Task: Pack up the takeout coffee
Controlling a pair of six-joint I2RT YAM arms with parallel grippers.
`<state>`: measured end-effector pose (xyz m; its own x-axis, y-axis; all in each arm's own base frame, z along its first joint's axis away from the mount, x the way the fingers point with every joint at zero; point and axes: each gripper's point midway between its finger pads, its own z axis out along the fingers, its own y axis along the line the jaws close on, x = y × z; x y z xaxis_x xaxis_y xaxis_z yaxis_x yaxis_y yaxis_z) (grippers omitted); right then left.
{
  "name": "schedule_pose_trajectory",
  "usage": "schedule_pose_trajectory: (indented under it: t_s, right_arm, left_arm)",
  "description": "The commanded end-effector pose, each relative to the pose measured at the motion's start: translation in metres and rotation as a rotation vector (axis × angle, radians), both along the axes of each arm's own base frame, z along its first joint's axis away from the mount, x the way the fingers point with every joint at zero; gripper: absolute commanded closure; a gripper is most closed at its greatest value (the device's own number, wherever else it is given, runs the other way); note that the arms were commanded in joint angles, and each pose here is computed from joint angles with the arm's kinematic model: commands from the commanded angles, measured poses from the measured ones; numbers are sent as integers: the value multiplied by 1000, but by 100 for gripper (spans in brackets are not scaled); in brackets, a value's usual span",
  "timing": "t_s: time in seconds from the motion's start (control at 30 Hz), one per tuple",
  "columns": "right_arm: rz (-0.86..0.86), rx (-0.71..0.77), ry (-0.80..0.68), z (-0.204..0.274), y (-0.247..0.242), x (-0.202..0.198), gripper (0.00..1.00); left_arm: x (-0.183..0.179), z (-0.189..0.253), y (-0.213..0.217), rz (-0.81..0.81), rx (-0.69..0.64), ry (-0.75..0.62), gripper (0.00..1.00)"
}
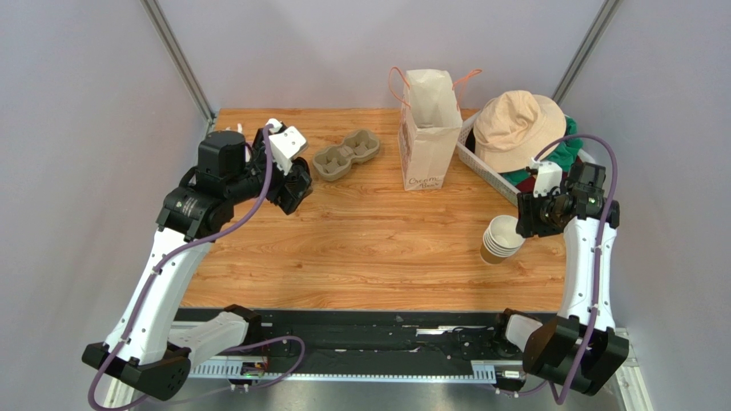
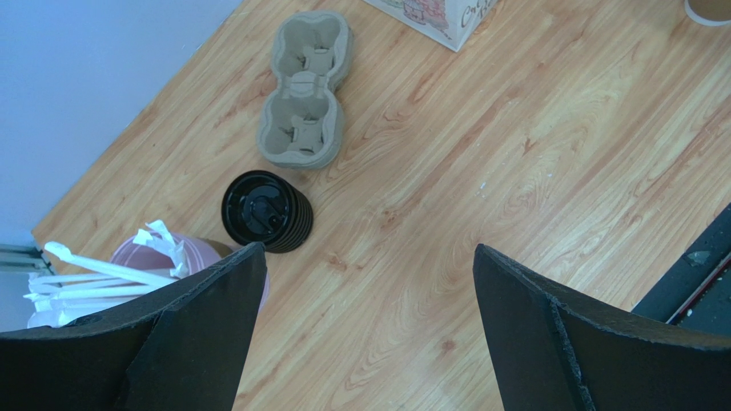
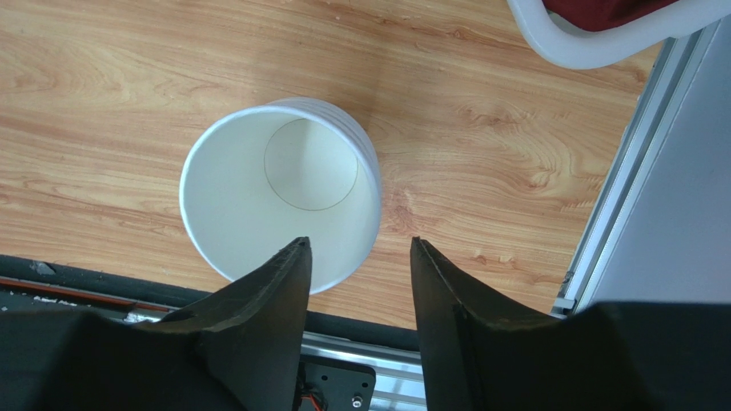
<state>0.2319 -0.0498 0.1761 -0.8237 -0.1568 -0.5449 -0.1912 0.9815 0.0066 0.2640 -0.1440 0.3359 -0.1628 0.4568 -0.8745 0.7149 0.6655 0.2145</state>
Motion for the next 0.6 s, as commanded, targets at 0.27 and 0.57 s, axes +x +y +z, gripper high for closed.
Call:
schedule_pose_trajectory:
  t_s: [0.27, 0.57]
  right_arm:
    - [-107, -39, -99, -5, -20, 34, 59]
    - [-94, -16, -95, -11, -15, 32, 62]
  left_arm:
    - [5, 11, -3, 0, -46, -33, 1]
    - [5, 9, -4, -2, -48, -27, 1]
